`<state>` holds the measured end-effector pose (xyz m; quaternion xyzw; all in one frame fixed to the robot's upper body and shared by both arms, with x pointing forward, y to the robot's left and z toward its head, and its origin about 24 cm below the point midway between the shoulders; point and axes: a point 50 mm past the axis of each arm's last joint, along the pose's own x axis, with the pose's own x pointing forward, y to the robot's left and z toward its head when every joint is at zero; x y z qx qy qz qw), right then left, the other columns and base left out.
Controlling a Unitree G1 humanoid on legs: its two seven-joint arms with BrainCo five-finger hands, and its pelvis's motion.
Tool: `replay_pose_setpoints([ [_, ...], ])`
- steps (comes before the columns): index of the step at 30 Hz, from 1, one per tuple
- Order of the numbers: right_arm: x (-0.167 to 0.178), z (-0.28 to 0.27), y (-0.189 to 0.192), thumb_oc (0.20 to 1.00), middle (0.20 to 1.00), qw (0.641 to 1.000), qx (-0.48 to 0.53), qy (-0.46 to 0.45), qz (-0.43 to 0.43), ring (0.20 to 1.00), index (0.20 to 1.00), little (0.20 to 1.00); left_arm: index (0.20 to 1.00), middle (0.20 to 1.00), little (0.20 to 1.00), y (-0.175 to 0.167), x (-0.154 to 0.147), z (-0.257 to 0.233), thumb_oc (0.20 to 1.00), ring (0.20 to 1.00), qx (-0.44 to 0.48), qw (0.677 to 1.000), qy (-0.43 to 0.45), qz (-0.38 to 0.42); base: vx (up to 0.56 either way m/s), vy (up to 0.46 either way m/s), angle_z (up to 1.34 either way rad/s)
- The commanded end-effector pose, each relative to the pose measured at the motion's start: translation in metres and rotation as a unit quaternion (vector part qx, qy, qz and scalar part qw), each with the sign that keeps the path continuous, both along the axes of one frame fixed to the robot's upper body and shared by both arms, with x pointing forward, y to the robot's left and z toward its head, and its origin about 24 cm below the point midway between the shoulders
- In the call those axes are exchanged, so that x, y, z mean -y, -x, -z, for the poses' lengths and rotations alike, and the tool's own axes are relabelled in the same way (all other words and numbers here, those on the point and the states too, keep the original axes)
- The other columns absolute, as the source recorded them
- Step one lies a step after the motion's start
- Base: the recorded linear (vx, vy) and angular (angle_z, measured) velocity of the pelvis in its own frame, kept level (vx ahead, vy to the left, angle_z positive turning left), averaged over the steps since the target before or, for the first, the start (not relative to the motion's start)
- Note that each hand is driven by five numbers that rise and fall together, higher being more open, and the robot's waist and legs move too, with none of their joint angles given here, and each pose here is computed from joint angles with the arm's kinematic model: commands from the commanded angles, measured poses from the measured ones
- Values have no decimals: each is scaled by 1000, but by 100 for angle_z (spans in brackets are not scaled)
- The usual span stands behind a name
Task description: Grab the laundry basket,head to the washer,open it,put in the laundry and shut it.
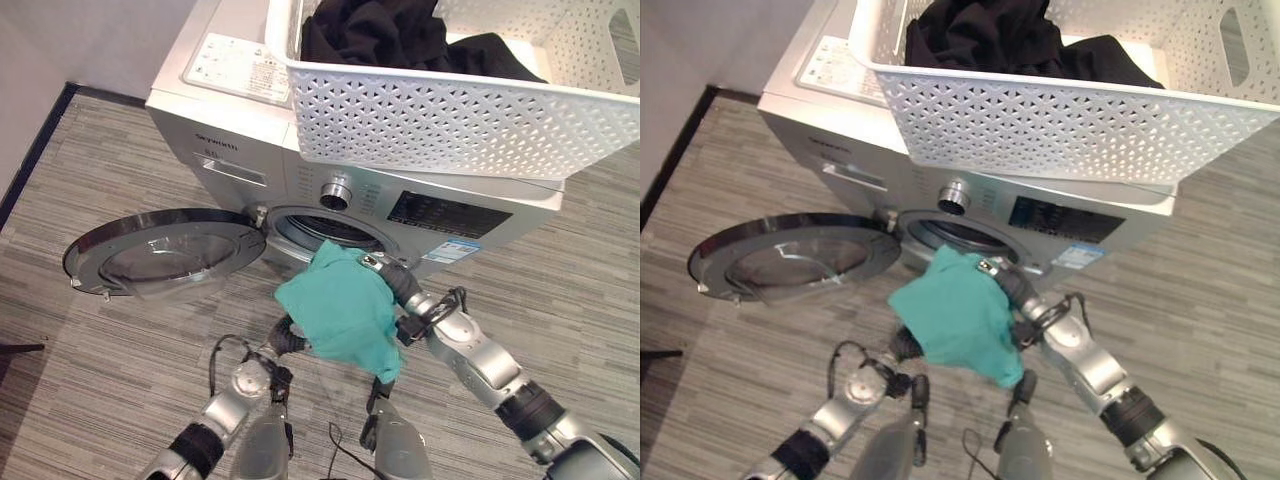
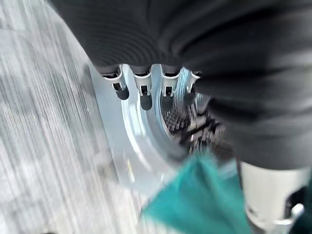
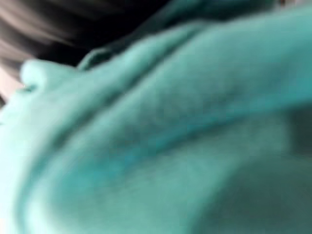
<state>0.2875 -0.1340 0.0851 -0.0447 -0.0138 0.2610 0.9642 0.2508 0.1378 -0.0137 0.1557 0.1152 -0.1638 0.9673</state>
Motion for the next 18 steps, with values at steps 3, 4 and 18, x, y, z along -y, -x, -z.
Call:
replay_pose_setpoints([
  [3,-4,-25,8,200,200,997,65,-17,-29,200,200,200,1000,1000,1000,8,22,-32,1000,1000,44,992,93,74,0,-21,10],
  [4,-2,-26,8,200,200,997,68,-17,-24,200,200,200,1000,1000,1000,9,23,-34,1000,1000,46,991,98,80,14,-35,9],
  [18,-13,-29,8,200,200,995,83,-49,-10,200,200,200,1000,1000,1000,-1,64,-53,1000,1000,73,979,132,136,3,-11,5],
])
